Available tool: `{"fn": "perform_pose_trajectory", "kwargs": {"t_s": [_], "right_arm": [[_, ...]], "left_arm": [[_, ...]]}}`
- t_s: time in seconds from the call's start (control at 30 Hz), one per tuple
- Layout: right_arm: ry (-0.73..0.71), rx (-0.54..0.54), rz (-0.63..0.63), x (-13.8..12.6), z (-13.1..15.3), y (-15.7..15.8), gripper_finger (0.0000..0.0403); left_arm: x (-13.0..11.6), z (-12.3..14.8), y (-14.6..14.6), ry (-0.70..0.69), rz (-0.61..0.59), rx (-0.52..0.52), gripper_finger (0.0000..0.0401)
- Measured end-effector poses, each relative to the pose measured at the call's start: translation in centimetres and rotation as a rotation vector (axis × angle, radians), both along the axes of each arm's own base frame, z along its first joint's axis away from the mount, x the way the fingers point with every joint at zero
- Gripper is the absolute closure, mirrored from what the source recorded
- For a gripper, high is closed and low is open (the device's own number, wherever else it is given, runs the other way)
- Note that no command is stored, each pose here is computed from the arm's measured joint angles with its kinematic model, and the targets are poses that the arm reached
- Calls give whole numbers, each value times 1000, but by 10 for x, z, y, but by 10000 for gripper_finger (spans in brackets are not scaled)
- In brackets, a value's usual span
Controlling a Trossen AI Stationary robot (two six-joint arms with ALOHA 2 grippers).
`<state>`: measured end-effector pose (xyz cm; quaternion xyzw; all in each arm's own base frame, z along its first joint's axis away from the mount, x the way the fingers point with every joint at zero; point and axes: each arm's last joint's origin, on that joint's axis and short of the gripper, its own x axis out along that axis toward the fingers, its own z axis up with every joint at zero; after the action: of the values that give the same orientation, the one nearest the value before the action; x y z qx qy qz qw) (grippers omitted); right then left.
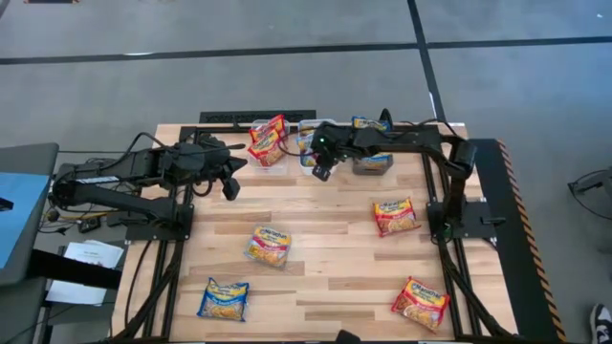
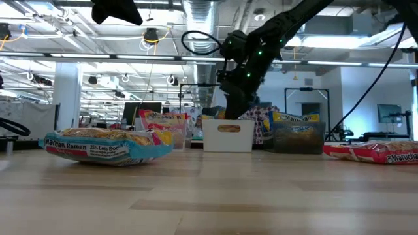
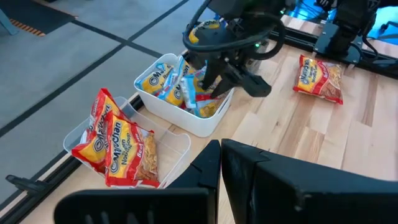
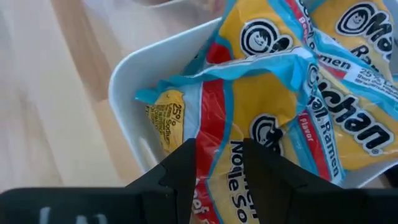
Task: Sort Maruchan noodles
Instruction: Put the light blue noodle pack into the white bin, then put the red noodle pack into the transparent bin
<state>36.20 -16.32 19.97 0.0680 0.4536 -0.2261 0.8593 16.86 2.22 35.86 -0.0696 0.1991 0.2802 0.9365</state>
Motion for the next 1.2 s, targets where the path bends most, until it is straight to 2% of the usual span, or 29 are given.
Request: {"fn": "perform_pose_trajectory", "kwargs": {"t_s": [0.3,0.57,0.9,1.2], "right_arm": [[-32,-44,-20,11,11,-6,248],[-46,-32,-23,14,16,1,248],[4,1,34,-4,63,37,248],[42,62,63,-30,95,79,248]], "left_arm": [[-1,-1,0,22,-3,6,401],[-1,-1,0,21,-3,6,401],[-2,0,-1,23,-28,25,401],[-6,2,-5,0,-175,-46,401]]}}
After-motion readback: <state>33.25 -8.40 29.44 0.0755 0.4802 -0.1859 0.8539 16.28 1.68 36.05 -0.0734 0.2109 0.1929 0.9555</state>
